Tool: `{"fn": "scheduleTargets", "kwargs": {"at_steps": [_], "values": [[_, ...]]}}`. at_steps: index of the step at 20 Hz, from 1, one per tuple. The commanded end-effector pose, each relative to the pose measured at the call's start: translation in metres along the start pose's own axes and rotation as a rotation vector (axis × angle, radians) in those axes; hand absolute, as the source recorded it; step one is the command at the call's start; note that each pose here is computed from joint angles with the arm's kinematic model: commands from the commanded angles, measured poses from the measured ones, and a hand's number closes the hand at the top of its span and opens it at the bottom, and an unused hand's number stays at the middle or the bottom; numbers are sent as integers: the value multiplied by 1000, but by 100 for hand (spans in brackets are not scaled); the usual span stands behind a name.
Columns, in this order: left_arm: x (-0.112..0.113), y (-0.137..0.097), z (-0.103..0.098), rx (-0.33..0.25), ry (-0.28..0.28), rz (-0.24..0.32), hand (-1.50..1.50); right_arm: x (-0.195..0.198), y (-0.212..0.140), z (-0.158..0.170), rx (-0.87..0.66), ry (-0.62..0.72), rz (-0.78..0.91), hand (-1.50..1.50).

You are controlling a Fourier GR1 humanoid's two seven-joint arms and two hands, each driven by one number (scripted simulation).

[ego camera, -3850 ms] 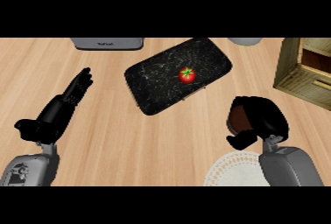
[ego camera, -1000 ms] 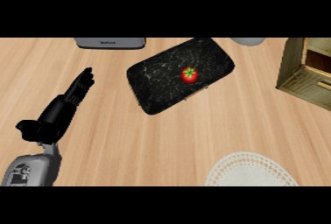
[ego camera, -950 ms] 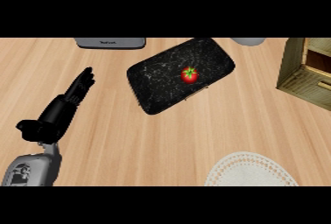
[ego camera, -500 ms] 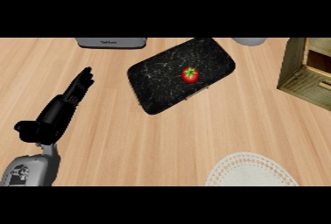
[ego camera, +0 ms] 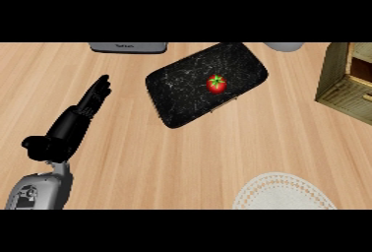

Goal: Pick the cupcake from the placemat and place it in the basket

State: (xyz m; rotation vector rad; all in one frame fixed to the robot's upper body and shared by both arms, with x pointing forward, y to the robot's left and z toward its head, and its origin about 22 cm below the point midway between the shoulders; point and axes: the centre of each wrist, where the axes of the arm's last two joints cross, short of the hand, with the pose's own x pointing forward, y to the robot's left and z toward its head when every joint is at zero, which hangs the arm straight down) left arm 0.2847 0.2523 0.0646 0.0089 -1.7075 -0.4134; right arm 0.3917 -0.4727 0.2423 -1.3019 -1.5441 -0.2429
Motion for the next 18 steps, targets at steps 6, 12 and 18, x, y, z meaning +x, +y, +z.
{"fn": "scheduleTargets", "kwargs": {"at_steps": [6, 12, 18], "values": [[-4, 4, -4, 9, -4, 5, 0, -4, -20, -12, -19, -76, -36, -150], [-5, 15, 0, 3, 9, -9, 0, 24, -30, -23, -39, -24, -195, -150], [-6, -8, -3, 1, 8, 9, 0, -1, -73, -34, -31, 134, -318, -150]]}}
